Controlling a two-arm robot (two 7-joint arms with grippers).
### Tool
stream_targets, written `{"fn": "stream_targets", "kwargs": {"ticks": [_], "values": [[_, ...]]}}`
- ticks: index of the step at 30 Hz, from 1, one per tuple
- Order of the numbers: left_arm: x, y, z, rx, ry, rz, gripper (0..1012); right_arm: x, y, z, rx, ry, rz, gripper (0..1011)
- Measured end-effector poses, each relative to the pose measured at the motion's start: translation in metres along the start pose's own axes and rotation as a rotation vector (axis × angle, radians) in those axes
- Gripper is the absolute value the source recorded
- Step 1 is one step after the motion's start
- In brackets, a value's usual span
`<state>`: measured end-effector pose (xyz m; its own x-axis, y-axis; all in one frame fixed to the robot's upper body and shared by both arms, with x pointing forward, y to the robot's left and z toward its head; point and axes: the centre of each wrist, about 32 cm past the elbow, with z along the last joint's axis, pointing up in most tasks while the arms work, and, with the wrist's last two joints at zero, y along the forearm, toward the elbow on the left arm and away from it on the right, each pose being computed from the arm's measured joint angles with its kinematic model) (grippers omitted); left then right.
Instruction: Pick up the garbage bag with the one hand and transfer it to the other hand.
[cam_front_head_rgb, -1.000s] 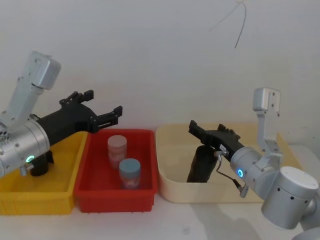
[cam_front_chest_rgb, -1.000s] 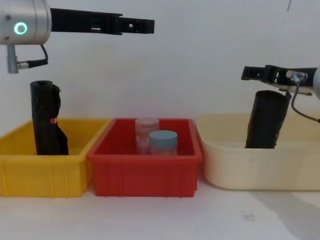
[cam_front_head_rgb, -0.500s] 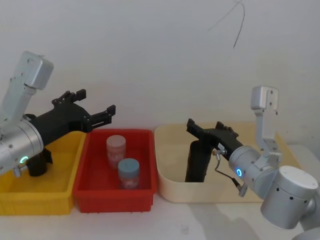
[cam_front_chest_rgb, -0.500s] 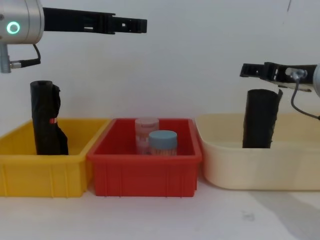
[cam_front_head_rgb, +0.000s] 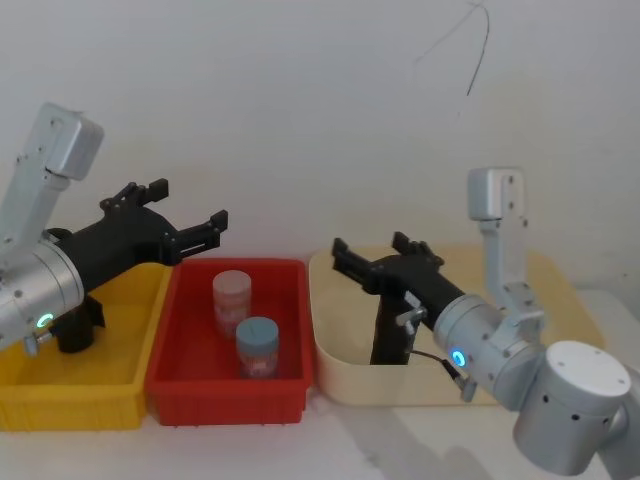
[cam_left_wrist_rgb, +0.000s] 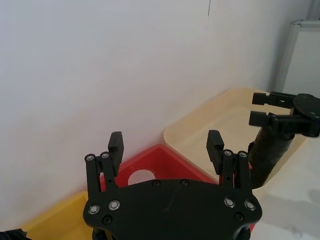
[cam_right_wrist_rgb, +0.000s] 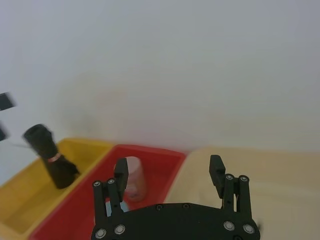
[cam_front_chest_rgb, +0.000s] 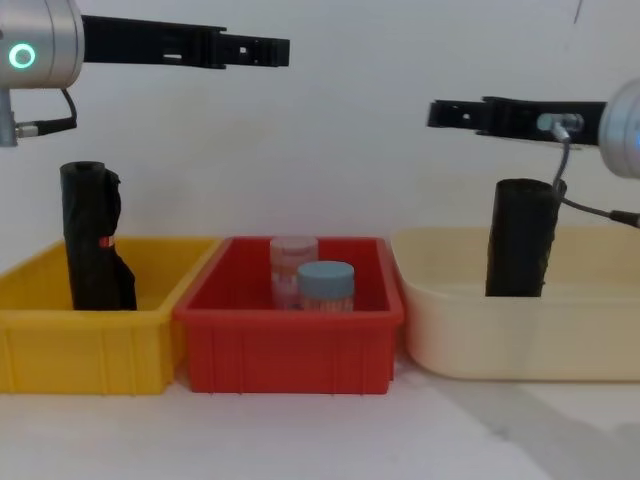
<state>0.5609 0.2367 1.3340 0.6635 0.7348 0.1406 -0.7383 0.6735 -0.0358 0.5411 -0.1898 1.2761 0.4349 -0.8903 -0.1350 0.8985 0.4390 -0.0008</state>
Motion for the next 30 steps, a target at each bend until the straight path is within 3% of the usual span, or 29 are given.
{"fn": "stream_targets", "kwargs": {"ticks": [6,13,20,30], "values": [[0.0003,0.0028,-0.0047,0.008,0.007,0.008,1001,-0.020,-0.002,-0.002,0.016,-0.067,0.070,999],[0.0018,0.0135,-0.0180,0.031,0.028,0.041,1001,-0.039,-0.003,-0.005,0.019,-0.116,0.121,1000],[0.0031,0.0237,-0.0273,0.052,0.042,0.070,1001,-0.055,-0.002,-0.007,0.013,-0.131,0.153,1000],[0.0040,0.0314,-0.0337,0.070,0.052,0.091,1001,-0.064,0.002,-0.011,-0.013,-0.124,0.142,1000]]}}
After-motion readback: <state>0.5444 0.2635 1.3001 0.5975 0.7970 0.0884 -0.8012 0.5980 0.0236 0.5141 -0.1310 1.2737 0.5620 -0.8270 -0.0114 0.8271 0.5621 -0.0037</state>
